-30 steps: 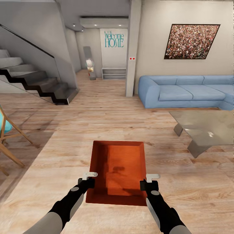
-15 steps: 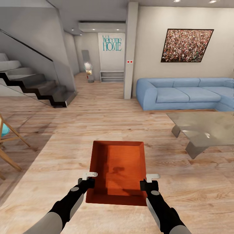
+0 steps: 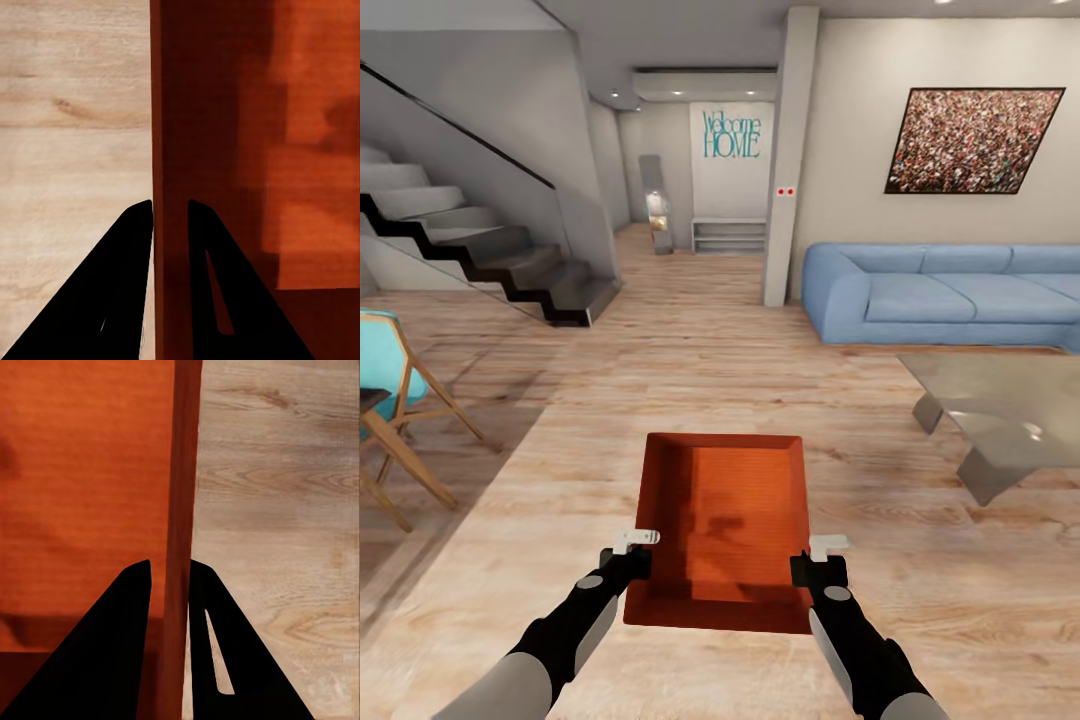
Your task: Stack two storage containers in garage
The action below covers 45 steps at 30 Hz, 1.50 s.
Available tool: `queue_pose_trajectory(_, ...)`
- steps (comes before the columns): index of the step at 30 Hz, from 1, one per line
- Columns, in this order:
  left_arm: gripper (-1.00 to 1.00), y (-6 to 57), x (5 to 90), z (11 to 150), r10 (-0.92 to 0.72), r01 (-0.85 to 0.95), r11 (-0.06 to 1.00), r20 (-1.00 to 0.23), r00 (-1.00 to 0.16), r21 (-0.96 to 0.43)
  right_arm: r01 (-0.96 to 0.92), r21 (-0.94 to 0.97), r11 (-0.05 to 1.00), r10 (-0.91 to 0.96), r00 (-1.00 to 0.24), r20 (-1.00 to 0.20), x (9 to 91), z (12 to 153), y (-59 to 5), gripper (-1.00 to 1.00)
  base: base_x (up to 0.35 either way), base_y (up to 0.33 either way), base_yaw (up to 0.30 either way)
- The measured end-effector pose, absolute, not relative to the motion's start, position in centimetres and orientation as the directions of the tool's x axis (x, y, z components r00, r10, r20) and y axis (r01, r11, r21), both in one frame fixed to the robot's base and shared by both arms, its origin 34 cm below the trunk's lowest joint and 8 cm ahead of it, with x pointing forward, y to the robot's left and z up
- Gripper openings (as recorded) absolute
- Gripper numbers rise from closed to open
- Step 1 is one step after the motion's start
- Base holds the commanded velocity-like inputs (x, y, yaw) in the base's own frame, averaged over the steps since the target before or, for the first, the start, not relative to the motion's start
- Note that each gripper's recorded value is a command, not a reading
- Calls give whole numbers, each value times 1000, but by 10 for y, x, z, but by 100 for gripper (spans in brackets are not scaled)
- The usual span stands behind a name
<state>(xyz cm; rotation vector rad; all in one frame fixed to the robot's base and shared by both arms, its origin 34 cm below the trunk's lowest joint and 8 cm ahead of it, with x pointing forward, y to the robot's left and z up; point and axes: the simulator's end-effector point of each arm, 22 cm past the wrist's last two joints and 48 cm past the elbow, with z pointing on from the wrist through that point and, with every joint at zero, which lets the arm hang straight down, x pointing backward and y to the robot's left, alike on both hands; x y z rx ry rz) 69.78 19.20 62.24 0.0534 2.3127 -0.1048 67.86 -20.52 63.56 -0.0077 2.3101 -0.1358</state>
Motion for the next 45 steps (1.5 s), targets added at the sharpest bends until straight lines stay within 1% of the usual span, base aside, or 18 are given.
queue_pose_trajectory(7, -100, 192, 698, 622, 6, 72, 996, -736, -677, -59, 37, -101, 994, -49, -677, -735, 679, 636, -205, -100, 11, 0, 269)
queue_pose_trajectory(12, -100, 191, 697, 622, 7, 73, 996, -734, -679, -58, 39, -99, 994, -46, -678, -733, 678, 635, -206, -100, 212, 0, 140)
queue_pose_trajectory(45, -100, 189, 696, 621, 5, 72, 996, -731, -682, -60, 42, -96, 994, -42, -681, -731, 677, 634, -207, -100, 333, 0, 5)
